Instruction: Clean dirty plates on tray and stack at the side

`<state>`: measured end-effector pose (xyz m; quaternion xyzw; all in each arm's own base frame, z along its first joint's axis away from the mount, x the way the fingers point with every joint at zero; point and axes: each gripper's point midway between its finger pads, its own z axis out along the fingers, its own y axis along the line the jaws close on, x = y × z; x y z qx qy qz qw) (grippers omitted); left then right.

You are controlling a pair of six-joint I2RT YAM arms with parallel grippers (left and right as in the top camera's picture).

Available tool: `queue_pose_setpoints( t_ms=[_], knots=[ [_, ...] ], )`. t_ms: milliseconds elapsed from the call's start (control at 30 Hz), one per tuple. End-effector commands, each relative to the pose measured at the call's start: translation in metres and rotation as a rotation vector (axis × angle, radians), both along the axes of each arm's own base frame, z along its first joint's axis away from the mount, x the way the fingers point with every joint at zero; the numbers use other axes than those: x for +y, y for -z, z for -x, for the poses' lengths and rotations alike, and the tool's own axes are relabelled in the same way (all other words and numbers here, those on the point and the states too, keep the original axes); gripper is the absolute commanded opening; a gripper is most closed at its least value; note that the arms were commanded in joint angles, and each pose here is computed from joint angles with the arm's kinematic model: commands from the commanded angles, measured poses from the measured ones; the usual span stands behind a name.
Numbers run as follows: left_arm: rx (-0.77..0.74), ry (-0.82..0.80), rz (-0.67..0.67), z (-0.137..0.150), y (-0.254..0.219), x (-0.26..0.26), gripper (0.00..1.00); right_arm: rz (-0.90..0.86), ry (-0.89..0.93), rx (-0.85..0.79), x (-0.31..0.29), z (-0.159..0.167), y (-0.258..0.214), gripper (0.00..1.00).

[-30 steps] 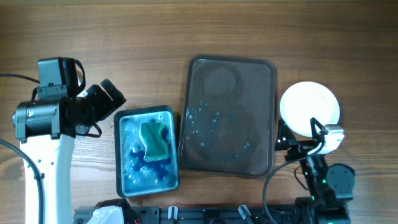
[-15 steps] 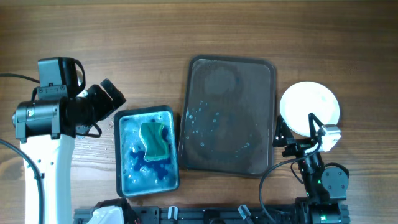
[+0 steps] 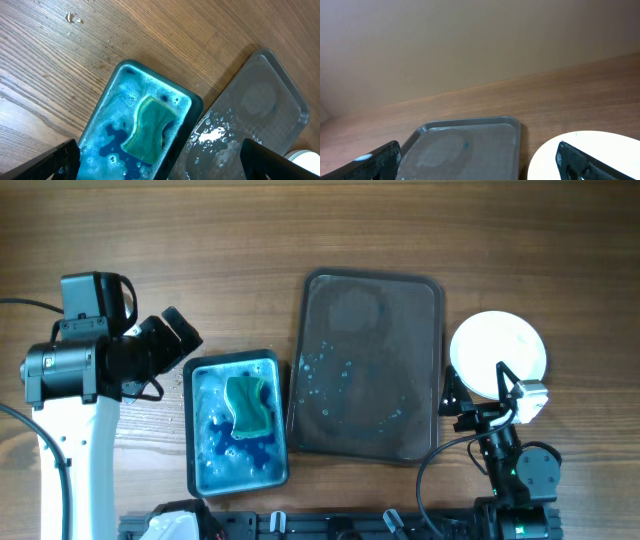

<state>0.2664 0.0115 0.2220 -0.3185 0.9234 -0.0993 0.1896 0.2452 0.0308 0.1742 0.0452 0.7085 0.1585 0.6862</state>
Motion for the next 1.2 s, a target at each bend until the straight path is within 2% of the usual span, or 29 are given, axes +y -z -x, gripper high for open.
queue_pose_setpoints(
  t_ms=[0, 100, 167, 233, 300, 367, 433, 567, 933, 1167],
  knots=[
    [-0.035, -0.001, -0.017, 0.001, -0.009, 0.003, 1.0, -0.002, 0.013, -0.017, -0.002, 0.0, -0.003, 1.0],
    [-0.068, 0.028, -0.026, 0.008, -0.017, -0.004, 1.0, -0.002, 0.013, -0.017, -0.002, 0.0, -0.003, 1.0],
    [-0.078, 0.089, -0.07, 0.021, -0.021, -0.012, 1.0, -0.003, 0.013, -0.017, -0.002, 0.0, -0.003, 1.0],
    [-0.151, 0.134, -0.13, 0.023, -0.032, -0.017, 1.0, -0.003, 0.013, -0.017, -0.002, 0.0, -0.003, 1.0],
    [-0.319, 0.182, -0.149, 0.01, -0.054, -0.031, 1.0, -0.003, 0.013, -0.017, -0.002, 0.0, -0.003, 1.0],
    [-0.573, 0.31, -0.162, -0.004, -0.082, -0.057, 1.0, -0.002, 0.013, -0.017, -0.002, 0.0, -0.003, 1.0],
    [-0.691, 0.368, -0.151, -0.003, -0.087, -0.068, 1.0, -0.003, 0.013, -0.017, -0.002, 0.0, -0.003, 1.0],
    [-0.843, 0.377, -0.14, 0.007, -0.074, -0.072, 1.0, -0.003, 0.013, -0.017, -0.002, 0.0, -0.003, 1.0],
    [-1.137, 0.32, -0.157, 0.045, -0.013, -0.06, 1.0, -0.003, 0.013, -0.017, -0.002, 0.0, -0.003, 1.0],
    [-1.152, 0.31, -0.163, 0.035, 0.02, -0.059, 1.0, -0.002, 0.013, -0.017, -0.002, 0.0, -0.003, 1.0]
  ],
)
